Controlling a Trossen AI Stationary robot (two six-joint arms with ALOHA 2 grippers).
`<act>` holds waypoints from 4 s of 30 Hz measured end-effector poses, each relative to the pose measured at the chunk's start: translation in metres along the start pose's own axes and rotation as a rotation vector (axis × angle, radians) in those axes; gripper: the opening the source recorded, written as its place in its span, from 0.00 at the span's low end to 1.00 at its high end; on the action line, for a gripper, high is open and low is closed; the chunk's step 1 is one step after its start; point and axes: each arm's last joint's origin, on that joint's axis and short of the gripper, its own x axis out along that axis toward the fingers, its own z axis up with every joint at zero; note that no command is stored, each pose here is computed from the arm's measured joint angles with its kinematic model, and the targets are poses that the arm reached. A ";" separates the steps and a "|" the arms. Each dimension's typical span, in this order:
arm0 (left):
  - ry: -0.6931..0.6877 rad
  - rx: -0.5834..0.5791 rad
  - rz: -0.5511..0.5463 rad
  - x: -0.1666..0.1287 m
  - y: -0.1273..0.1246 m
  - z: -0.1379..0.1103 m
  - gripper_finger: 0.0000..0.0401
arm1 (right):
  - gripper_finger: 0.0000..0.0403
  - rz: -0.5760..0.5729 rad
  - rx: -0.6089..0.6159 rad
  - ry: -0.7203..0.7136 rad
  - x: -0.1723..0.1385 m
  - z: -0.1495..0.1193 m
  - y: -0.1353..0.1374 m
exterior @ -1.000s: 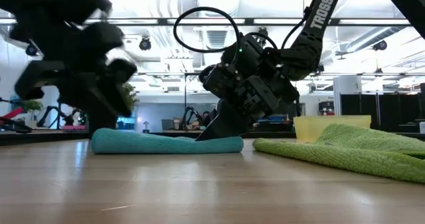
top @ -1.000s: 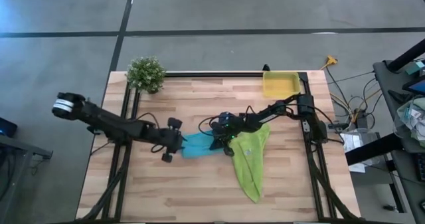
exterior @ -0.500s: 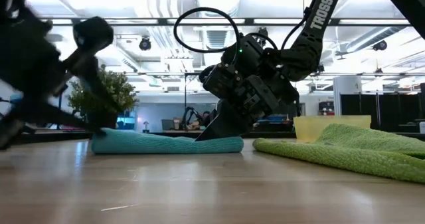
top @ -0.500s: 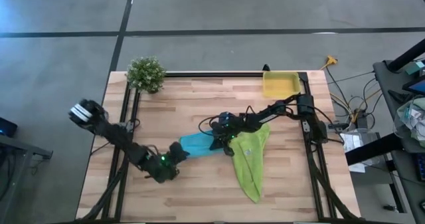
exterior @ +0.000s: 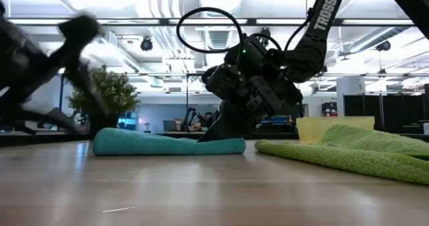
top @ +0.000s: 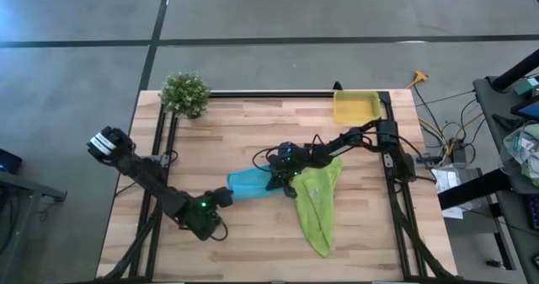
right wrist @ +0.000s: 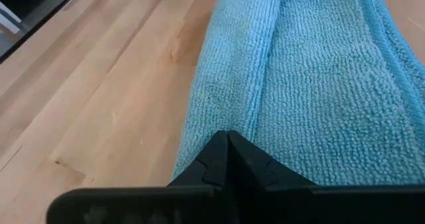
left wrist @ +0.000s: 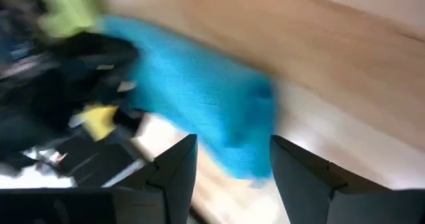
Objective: Roll microfiber towels into tight, uniform cylinder then place into a basket
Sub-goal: Roll the blue microfiber towel
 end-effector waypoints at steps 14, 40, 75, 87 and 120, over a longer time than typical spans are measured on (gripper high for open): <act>0.055 0.172 0.003 0.018 -0.011 0.004 0.43 | 0.02 0.002 0.004 -0.002 0.000 0.000 0.000; 0.007 -0.003 0.072 0.030 0.004 0.020 0.40 | 0.02 0.012 0.006 -0.011 0.002 0.001 0.004; -0.288 -1.376 -0.140 0.030 -0.015 0.013 0.00 | 0.03 0.008 -0.070 -0.084 -0.005 0.016 0.011; -0.469 -1.575 -0.231 0.027 -0.029 0.001 0.00 | 0.22 0.000 -0.232 -0.157 -0.030 0.046 0.027; -0.673 -1.832 -0.342 0.018 -0.044 -0.016 0.00 | 0.29 -0.484 -1.147 0.374 -0.011 0.024 0.131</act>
